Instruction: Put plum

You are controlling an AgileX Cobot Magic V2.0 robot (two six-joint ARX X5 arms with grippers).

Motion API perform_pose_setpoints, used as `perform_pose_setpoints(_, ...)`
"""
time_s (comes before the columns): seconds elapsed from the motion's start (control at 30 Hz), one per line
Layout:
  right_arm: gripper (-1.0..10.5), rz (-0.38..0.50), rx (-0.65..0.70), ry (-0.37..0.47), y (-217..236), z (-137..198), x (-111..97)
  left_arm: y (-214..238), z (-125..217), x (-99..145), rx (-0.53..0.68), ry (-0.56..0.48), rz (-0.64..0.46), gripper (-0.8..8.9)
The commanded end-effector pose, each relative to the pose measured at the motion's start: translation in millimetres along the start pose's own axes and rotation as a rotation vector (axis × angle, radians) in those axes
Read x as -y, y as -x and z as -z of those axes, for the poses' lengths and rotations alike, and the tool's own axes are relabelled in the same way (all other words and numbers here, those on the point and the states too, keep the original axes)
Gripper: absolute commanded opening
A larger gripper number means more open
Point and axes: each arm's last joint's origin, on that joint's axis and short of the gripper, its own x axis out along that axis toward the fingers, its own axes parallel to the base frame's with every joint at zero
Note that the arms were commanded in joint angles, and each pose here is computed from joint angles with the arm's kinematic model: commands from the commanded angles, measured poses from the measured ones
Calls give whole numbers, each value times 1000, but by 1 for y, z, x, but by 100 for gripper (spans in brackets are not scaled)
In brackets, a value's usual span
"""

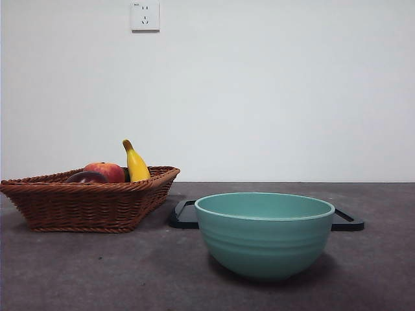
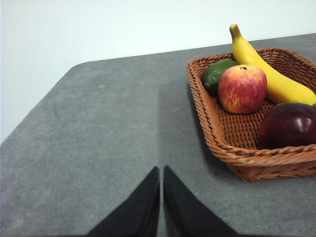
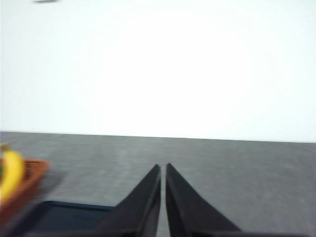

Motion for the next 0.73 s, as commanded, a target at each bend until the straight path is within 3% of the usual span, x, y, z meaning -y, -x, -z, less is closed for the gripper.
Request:
perform_pose_setpoints(0.03, 7, 56, 6, 2, -2, 34, 7, -2, 8, 1, -28, 9, -2, 10)
perform_pose_setpoints(0.3, 7, 180, -28, -6, -3, 98, 18, -2, 8, 1, -28, 9, -2, 10)
perform_pose_setpoints(0.5, 6, 194, -98, -55, -8, 129, 22, -2, 8, 1, -29, 9, -2, 10)
perform_pose_setpoints(0.73, 7, 205, -211, -63, -7, 140, 22, -2, 8, 1, -29, 9, -2, 10)
